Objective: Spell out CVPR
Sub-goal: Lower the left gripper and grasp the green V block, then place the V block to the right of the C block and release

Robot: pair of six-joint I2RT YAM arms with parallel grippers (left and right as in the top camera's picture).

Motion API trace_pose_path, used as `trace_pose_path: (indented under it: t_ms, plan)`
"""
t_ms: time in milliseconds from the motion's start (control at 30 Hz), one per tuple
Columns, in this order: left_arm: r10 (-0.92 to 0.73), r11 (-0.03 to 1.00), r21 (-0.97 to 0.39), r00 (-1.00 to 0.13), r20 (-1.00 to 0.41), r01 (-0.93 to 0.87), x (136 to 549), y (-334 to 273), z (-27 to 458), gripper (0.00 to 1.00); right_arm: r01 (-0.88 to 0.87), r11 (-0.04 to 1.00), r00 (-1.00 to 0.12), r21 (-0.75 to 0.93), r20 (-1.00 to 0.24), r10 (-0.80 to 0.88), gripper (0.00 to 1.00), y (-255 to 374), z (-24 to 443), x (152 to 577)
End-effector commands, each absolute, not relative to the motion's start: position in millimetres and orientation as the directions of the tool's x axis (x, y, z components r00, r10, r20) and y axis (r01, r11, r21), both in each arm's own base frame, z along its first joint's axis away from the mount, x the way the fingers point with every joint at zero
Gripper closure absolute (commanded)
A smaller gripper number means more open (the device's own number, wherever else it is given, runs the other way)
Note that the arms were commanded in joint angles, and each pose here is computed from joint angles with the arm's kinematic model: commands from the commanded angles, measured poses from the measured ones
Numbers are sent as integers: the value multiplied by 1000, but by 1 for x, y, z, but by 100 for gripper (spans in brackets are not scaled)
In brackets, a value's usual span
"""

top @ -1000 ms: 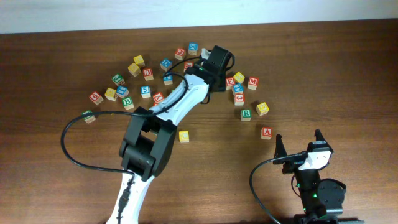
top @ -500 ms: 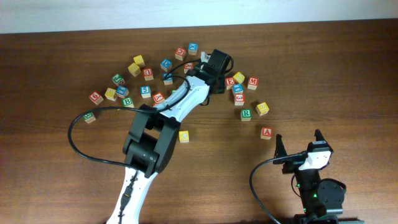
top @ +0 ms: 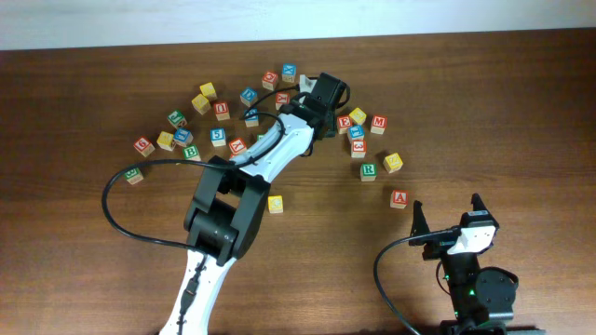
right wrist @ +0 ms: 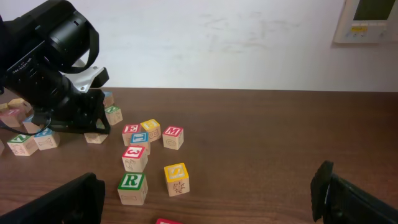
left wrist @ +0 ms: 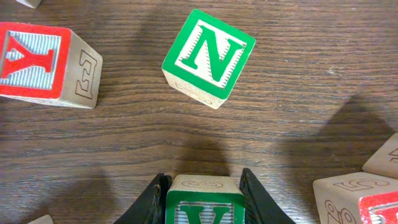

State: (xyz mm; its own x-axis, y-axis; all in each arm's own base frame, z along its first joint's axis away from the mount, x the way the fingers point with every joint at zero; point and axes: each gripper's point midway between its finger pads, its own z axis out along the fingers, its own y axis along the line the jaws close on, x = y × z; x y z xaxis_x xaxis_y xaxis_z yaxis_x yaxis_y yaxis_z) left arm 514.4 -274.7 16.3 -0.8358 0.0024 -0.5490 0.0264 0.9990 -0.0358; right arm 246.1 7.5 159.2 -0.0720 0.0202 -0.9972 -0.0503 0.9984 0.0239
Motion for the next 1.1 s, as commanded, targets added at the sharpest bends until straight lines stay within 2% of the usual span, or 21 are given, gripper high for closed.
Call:
trace_pose_path:
  t_ms: [0,167,333,500,667,800,867,1067]
  plan:
    - [-3,1000,-17,-839,-544,8,516,-268,11,75,-39,999,-75,20,-997,17,2,5,157,246]
    - [10,1000,-1,-863,-505,12,503,-263,23,76,-39,999,-75,20,-997,17,2,5,157,246]
    - [1,997,-67,-860,-510,40,491,-267,76,75,-39,999,-75,20,-997,17,2,5,157,246]
    - [12,987,-138,-893,-451,83,454,-265,130,76,-39,999,-75,20,-997,17,2,5,157,246]
    - [31,991,-109,-923,-385,78,411,-239,168,76,-39,999,-75,20,-997,17,2,5,157,246]
    - [58,997,-43,-967,-248,70,376,-220,158,78,-39,999,-75,20,-997,17,2,5,157,246]
    - [67,994,-69,-982,-176,81,360,-222,150,78,-39,999,-75,20,-997,17,2,5,157,246]
    - [43,997,-54,-995,-94,48,341,-222,100,77,-39,999,-75,20,-997,17,2,5,157,246]
